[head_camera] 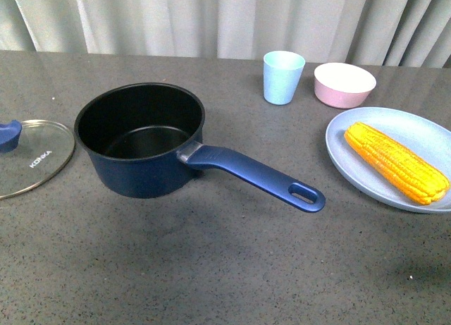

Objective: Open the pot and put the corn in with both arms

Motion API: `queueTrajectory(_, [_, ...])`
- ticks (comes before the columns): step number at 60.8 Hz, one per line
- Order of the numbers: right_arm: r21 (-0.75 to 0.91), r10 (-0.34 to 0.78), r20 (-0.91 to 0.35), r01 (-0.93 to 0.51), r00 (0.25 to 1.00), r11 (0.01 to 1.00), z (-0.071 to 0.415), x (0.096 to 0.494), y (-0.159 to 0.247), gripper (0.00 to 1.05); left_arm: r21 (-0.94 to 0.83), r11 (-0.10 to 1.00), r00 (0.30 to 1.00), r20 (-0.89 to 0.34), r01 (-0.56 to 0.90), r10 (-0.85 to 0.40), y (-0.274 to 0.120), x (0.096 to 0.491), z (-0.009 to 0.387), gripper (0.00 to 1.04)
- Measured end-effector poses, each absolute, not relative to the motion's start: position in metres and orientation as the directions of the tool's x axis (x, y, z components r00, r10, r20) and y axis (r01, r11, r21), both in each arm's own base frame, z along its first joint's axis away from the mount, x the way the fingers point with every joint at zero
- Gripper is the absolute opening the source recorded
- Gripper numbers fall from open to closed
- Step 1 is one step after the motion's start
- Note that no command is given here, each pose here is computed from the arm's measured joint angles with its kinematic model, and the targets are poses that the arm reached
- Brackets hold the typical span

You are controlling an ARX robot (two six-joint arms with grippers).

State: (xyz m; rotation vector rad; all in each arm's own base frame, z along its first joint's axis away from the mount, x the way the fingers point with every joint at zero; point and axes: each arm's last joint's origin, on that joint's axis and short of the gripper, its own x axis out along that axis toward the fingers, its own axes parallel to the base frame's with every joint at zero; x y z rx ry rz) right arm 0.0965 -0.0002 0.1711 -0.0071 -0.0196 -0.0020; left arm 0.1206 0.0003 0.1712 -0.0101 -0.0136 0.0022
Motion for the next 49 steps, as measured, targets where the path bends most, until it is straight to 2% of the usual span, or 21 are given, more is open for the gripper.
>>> queueTrajectory(49, [-0.007,-0.001,0.020,0.001,1.000,1.000,0.171,0.097,0.000,0.96,-0.010,1.000,1.000,0.000,-0.002,0.002,0.000,0.098,0.167,0.02])
